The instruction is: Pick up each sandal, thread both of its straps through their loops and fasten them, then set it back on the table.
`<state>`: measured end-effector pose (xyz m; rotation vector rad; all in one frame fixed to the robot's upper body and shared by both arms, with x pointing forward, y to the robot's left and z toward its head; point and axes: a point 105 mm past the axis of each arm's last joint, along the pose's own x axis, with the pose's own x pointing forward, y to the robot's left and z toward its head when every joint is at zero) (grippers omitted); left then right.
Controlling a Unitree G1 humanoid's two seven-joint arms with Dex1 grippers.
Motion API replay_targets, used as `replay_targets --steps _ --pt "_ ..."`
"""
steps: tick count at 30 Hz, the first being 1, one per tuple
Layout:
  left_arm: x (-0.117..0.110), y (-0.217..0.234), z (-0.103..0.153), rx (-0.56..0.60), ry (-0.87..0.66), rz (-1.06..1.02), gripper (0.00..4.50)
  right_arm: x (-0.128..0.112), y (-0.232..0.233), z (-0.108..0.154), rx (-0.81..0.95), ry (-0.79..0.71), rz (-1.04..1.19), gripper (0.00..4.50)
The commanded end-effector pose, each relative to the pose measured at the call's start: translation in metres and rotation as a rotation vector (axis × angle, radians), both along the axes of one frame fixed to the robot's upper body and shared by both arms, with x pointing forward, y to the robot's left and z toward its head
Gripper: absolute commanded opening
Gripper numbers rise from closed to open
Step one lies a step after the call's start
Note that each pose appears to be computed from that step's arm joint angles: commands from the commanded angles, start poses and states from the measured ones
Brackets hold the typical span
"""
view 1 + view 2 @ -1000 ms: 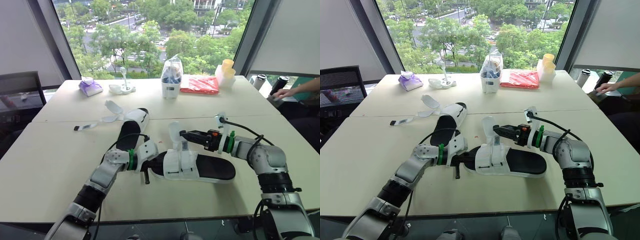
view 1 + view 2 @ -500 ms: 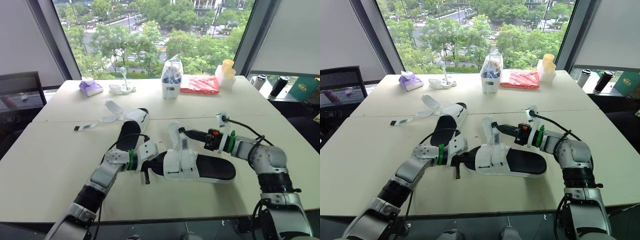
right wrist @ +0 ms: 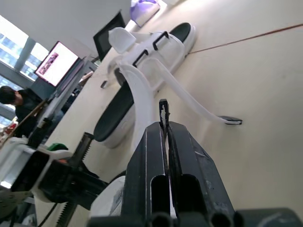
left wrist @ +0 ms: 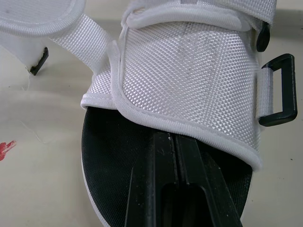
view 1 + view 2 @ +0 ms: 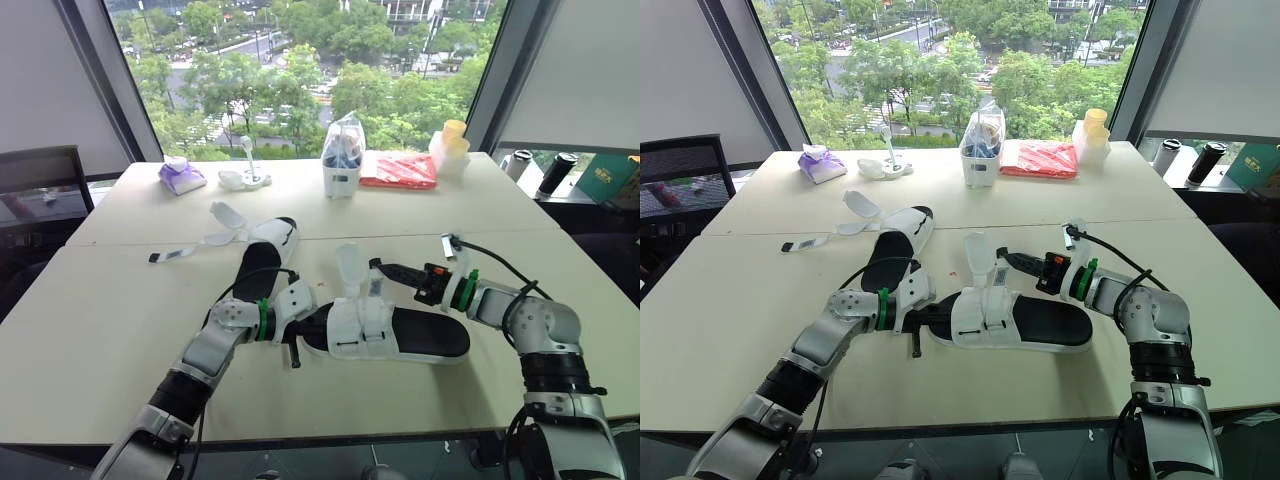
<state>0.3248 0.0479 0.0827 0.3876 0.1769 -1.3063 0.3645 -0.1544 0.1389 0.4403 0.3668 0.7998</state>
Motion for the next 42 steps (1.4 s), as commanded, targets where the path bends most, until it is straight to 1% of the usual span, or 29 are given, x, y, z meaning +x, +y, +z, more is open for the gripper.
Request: replay_targets --steps 1,4,7,8,10,12,14,16,17,20,22,24,27,30,36,42 --pt "-0.015 0.0 -0.035 0.092 0.1 -0.03 0.0 0.006 -0.003 -0.006 -0.112 -0.01 -0.02 0.05" --pt "-0.015 0.001 -0.035 0.093 0.101 -0.029 0.0 0.008 -0.004 -0.02 -0.187 0.034 -0.018 0.05" --pt "-0.016 0.001 -0.035 0.093 0.102 -0.028 0.0 0.01 -0.006 -0.022 -0.206 0.033 -0.025 0.05" --pt "-0.016 0.001 -0.035 0.093 0.102 -0.028 0.0 0.011 -0.007 -0.022 -0.211 0.026 -0.03 0.31" --pt "-0.016 0.001 -0.035 0.094 0.101 -0.028 0.0 0.013 -0.008 -0.018 -0.215 0.004 -0.031 0.95" --pt "-0.016 0.002 -0.035 0.095 0.1 -0.029 0.0 0.014 -0.011 -0.014 -0.219 -0.011 -0.04 2.05" --pt "-0.016 0.002 -0.035 0.096 0.098 -0.031 0.0 0.016 -0.015 -0.009 -0.23 -0.035 -0.05 3.01" --pt "-0.016 0.002 -0.034 0.097 0.095 -0.034 0.0 0.019 -0.022 -0.003 -0.255 -0.07 -0.078 4.12" --pt "-0.016 0.002 -0.033 0.096 0.093 -0.035 0.0 0.021 -0.026 0.004 -0.257 -0.102 -0.086 4.44" --pt "-0.015 -0.001 -0.029 0.09 0.081 -0.04 0.0 0.028 -0.036 0.042 -0.227 -0.221 -0.112 4.44" --pt "-0.014 -0.003 -0.026 0.085 0.071 -0.046 0.0 0.022 -0.023 0.062 -0.214 -0.278 -0.018 4.44" --pt "-0.013 -0.005 -0.023 0.08 0.062 -0.05 0.0 0.015 -0.007 0.071 -0.196 -0.292 0.078 4.44" --pt "-0.011 -0.008 -0.02 0.074 0.054 -0.05 0.0 0.011 0.017 0.078 -0.193 -0.293 0.172 4.44" --pt "-0.009 -0.011 -0.019 0.071 0.051 -0.049 0.0 0.015 0.034 0.073 -0.209 -0.252 0.211 4.44" --pt "-0.01 -0.009 -0.021 0.063 0.054 -0.032 0.0 0.018 0.042 0.042 -0.293 -0.168 0.261 4.44" --pt "-0.01 -0.009 -0.023 0.057 0.059 -0.02 0.0 0.019 0.053 0.029 -0.278 -0.106 0.312 4.44"
